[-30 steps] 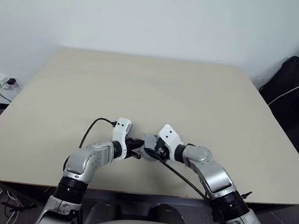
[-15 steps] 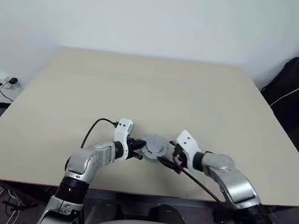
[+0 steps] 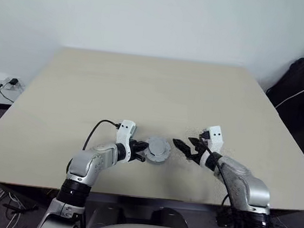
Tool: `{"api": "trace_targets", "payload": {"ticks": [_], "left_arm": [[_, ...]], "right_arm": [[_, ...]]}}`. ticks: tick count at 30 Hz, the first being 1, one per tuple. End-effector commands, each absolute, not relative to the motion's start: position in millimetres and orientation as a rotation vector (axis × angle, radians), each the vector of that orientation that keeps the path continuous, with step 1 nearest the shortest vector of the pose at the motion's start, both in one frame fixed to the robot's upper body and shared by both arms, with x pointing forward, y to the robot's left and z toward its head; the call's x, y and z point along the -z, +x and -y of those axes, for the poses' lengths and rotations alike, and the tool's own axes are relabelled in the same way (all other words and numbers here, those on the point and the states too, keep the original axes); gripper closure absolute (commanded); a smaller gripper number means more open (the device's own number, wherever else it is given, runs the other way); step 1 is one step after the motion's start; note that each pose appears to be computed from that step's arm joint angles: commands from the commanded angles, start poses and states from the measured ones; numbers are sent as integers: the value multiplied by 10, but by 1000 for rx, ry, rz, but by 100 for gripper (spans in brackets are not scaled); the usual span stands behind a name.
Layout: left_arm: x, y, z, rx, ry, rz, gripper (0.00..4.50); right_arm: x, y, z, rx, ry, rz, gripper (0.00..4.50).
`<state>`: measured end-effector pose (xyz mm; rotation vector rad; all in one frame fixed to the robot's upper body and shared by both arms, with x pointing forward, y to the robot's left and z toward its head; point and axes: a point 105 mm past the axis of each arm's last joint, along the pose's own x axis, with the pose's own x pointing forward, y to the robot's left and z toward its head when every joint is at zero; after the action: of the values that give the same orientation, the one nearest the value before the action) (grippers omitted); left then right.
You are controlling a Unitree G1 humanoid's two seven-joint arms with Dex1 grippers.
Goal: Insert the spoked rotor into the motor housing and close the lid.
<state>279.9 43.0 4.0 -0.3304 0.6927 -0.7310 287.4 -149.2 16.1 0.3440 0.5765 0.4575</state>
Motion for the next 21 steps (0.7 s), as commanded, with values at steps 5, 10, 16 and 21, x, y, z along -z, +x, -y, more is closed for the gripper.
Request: {"api": "trace_targets", "payload": {"ticks": [5,10,16,21], "left_arm": [[-70,2806,-387,748,-321,-680,450],[-72,2799,-388,748,-323,-678,450],[-79,2796,-379,750,-325,-672,450],[-90,2800,-371,752,-333,-662,450]], "right_arm": [[-151,2842,1203,-494,530,-629,1],[-99,2778,1136,-497,712,-714,1],[-26,2681,1100,-515,907,-797,1],[-92,2602,942,-583,1018,-801,1]]}}
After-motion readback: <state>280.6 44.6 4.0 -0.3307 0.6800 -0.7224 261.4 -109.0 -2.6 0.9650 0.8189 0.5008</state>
